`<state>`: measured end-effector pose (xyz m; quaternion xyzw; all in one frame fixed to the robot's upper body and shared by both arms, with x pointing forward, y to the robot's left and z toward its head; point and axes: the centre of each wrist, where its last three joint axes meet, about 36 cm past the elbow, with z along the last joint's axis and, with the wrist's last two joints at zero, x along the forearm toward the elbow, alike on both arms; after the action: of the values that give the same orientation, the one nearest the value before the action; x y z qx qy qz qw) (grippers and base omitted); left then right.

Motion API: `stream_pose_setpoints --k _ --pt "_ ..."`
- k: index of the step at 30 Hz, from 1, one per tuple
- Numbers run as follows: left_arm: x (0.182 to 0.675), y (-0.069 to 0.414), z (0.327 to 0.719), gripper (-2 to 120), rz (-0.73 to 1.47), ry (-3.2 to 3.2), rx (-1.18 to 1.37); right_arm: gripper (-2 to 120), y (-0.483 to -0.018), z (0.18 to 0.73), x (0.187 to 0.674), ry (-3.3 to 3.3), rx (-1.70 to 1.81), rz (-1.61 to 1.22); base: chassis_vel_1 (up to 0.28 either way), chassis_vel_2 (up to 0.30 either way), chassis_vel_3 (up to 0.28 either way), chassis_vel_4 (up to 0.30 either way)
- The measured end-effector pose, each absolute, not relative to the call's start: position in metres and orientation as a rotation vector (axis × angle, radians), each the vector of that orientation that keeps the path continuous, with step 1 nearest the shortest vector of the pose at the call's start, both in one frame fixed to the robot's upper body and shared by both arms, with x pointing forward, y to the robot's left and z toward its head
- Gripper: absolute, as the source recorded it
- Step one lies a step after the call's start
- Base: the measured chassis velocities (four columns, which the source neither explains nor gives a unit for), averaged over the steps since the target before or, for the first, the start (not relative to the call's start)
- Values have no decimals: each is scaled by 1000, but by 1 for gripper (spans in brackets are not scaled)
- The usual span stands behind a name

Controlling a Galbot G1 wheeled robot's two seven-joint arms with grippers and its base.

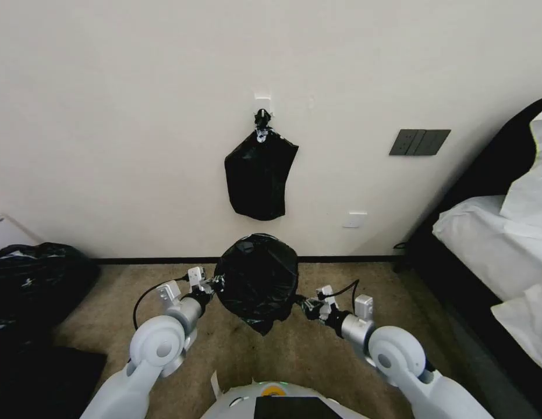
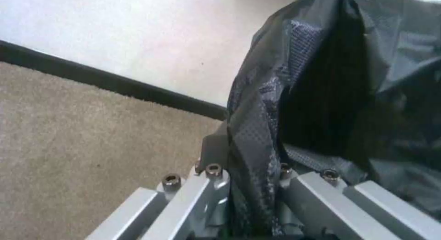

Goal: Place a trash bag onto the trash bin.

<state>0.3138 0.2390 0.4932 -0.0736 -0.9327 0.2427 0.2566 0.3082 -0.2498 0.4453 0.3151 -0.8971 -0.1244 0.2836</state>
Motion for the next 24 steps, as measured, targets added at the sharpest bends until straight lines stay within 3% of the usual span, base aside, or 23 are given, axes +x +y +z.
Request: stream_pose_setpoints --k 15,24 --pt "308 234 488 2 679 -2488 -211 0 -237 424 302 -2384 828 -301 0 0 0 0" --pt "314 240 486 2 661 -2504 -183 0 -240 444 295 -2417 860 -308 0 0 0 0"
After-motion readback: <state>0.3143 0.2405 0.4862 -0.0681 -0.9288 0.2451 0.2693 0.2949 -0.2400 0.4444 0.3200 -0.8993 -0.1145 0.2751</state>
